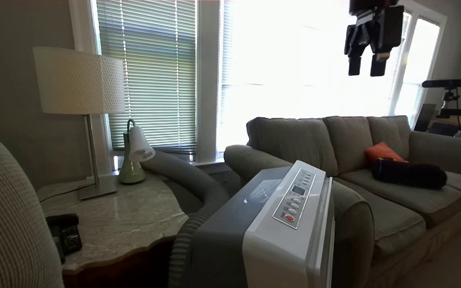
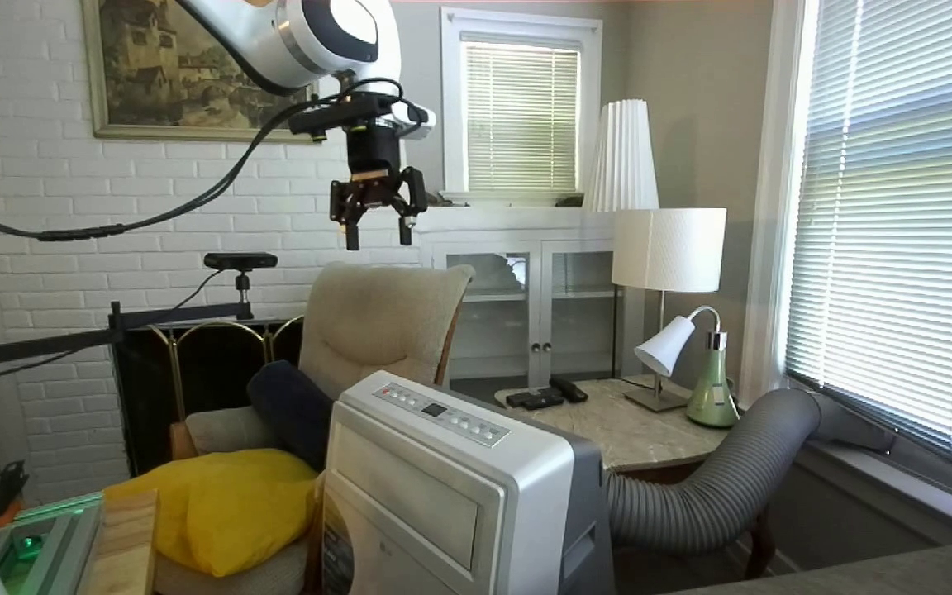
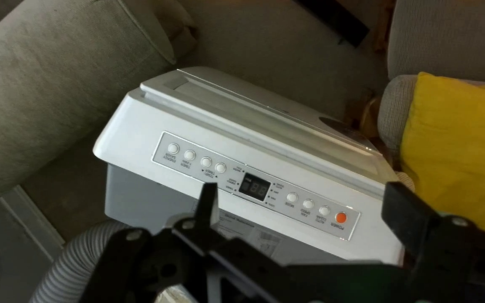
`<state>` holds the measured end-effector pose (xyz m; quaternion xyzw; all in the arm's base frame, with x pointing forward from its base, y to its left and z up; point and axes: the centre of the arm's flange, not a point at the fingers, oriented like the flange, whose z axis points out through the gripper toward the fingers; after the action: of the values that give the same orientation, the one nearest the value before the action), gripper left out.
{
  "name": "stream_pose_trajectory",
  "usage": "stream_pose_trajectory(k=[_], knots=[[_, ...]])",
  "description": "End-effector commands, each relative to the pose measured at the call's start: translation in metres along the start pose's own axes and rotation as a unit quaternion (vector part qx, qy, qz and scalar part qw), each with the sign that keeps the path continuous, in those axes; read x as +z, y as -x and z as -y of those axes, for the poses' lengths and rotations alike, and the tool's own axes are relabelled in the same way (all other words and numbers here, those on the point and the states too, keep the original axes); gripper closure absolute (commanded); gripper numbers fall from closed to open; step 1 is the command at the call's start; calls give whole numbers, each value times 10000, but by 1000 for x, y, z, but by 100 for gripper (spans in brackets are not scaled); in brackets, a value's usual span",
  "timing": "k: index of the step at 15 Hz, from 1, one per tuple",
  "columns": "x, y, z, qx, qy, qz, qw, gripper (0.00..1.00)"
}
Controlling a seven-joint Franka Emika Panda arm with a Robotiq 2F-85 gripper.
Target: Turn on the air conditioner.
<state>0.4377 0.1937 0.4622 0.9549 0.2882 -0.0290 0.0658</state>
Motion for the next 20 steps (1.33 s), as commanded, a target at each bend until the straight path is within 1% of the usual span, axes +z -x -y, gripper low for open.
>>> stream_pose_trajectory(k=[1, 5, 8, 10, 16, 18, 19, 20], knots=[[-4, -13, 30, 156, -129, -30, 9998, 0], [8, -22, 48, 160, -121, 15, 9998, 0], [28, -36, 51, 215, -172, 92, 9996, 0], [42, -47, 50, 217, -218, 67, 9995, 0], [70, -81, 56, 127, -414, -286, 9987, 0], [80, -92, 61, 20, -429, -307, 9986, 0], [74, -74, 55, 28, -292, -270, 9992, 0], [78, -78, 57, 2, -315, -266, 9991, 0]])
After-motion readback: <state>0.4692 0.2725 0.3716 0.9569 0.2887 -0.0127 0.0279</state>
